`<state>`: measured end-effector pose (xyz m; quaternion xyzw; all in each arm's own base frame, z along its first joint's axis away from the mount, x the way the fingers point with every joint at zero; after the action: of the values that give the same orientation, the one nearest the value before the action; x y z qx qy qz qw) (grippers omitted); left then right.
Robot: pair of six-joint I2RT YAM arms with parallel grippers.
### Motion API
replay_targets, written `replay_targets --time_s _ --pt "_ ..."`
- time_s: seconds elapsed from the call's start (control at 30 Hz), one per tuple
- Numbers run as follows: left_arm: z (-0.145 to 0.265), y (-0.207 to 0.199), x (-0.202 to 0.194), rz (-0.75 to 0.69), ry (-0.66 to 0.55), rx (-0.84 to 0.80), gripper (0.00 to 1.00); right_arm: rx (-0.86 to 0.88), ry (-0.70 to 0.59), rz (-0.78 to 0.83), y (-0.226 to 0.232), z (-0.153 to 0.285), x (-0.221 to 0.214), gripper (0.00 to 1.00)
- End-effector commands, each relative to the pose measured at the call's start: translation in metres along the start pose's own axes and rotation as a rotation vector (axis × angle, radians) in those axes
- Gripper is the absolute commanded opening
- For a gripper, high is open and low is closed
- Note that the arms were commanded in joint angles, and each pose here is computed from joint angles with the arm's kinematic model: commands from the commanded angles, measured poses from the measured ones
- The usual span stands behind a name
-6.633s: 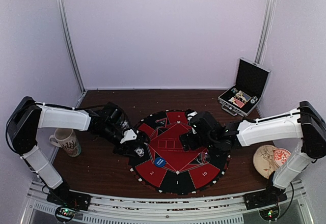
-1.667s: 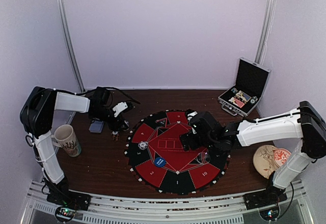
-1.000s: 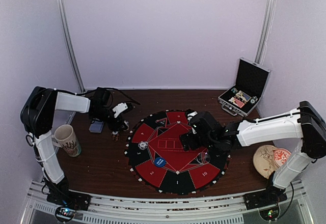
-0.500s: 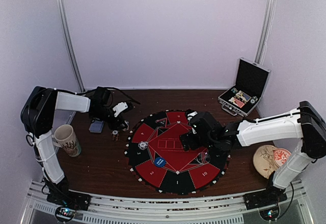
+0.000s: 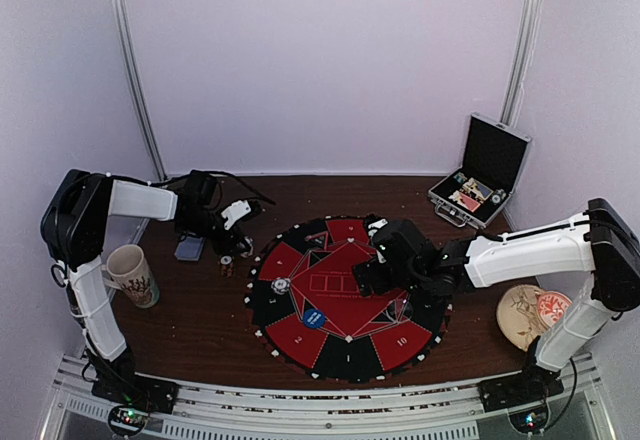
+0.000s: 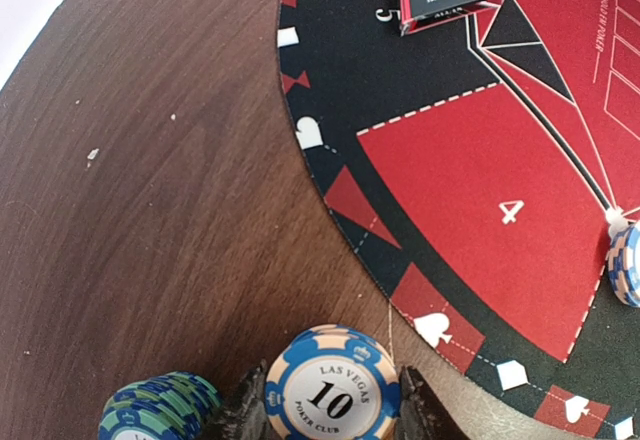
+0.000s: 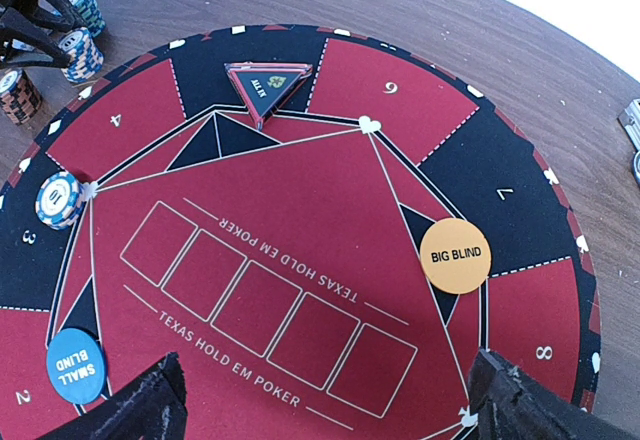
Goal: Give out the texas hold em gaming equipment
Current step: Pick up the pile of poker chips from the pile of poker chips, then place the poker chips pile at the community card area.
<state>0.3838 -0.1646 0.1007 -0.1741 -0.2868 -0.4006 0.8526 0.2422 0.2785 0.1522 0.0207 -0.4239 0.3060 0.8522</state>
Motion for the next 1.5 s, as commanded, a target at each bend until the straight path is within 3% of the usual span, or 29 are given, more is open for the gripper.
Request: replay_targets --time_s 0.0,0.6,1.1,1.47 --pt "0.010 -0.002 0.012 -0.012 -0.041 -0.017 0.07 -0.013 -0.016 -0.005 -0.004 0.005 0.002 1.00" --pt "0.038 -0.052 0.059 -0.129 -0.137 -0.078 0.00 -0.014 -0.073 -0.097 -0.022 0.015 0.006 1.00" --pt "-0.020 -0.138 0.126 -0.196 -0.118 -0.236 0.00 -0.151 -0.129 -0.317 -0.081 0.034 -0.004 1.00" --pt "-0.073 -0.181 0.143 -0.231 -0.070 -0.260 0.00 -0.191 -0.162 -0.369 -0.094 0.046 -0.006 1.00"
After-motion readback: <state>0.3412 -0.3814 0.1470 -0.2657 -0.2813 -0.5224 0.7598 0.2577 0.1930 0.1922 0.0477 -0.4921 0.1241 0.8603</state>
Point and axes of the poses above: each gripper's point midway between its finger pads, its own z axis back along the fingers, its own y axis along the line the jaws close on, x = y × z, the point moved 7 cm from there along z, back along the fingers, and after that the axes turned 14 degrees about z, right-handed, at the moved point
